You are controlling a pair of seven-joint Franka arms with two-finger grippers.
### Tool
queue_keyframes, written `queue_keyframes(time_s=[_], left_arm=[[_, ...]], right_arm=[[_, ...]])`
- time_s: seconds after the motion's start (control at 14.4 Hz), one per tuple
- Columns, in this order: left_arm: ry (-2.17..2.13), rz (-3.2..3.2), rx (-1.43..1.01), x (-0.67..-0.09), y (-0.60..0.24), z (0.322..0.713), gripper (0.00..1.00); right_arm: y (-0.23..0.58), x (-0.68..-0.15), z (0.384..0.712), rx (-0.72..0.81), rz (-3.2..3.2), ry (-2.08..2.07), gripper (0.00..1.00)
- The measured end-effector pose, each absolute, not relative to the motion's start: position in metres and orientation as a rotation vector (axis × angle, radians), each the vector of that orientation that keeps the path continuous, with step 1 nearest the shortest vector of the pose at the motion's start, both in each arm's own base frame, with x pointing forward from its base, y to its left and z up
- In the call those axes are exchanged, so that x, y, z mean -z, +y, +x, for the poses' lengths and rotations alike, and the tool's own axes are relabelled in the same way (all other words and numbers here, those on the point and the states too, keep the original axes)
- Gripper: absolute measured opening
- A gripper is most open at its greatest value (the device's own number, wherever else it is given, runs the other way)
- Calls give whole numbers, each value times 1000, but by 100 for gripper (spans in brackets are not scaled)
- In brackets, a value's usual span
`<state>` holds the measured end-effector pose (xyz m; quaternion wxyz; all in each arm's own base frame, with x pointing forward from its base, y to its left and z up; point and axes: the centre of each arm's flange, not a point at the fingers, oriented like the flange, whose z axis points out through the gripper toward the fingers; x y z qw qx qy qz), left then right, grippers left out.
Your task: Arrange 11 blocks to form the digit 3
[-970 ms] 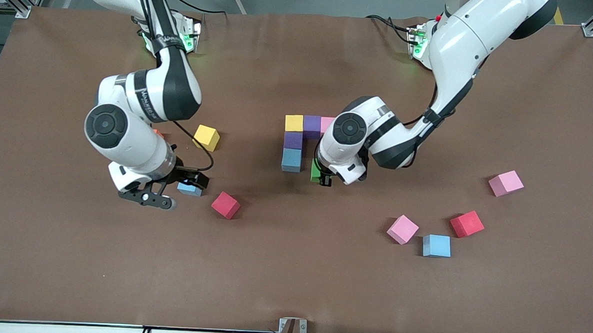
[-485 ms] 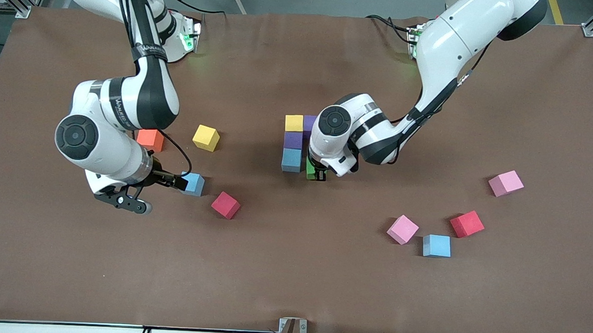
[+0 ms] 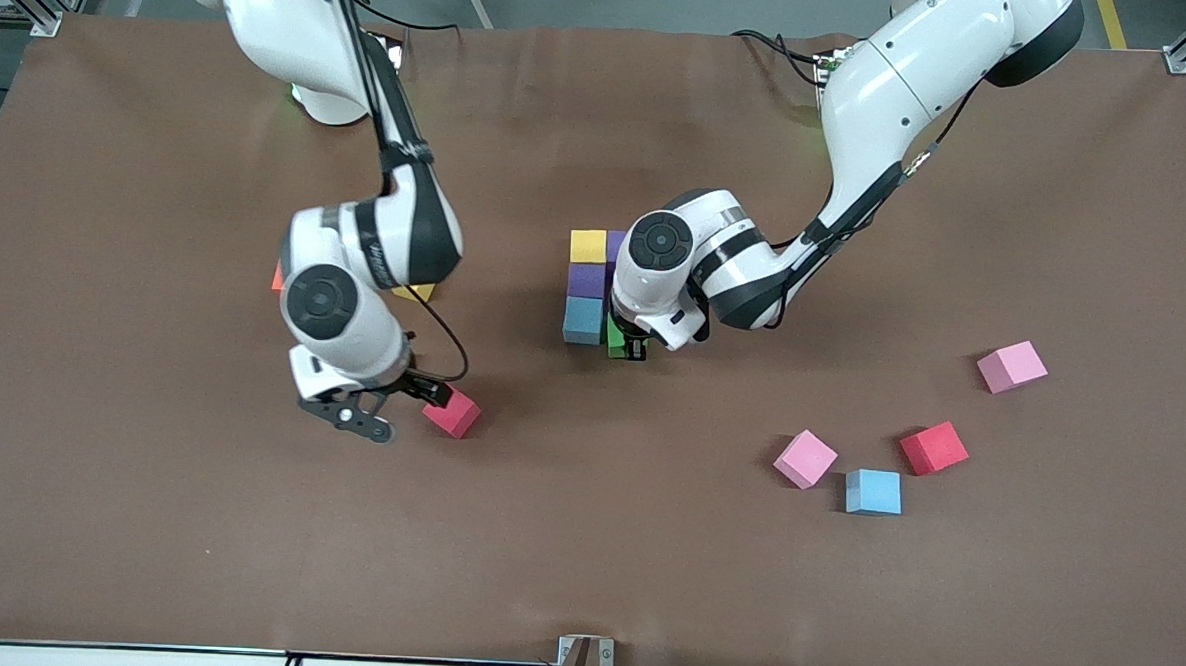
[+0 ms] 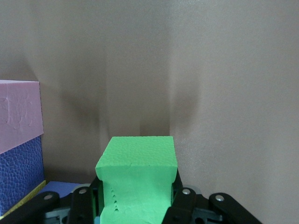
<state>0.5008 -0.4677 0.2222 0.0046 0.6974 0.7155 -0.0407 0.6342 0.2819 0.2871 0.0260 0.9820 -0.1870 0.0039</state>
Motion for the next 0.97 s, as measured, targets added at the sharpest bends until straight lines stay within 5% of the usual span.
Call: queue_keyframes(time_s=[0.97], left_arm=[[2205,2247,105,-209,-478,484,54]], right_arm=[[297,-225,632,-12,3064,-819,100]])
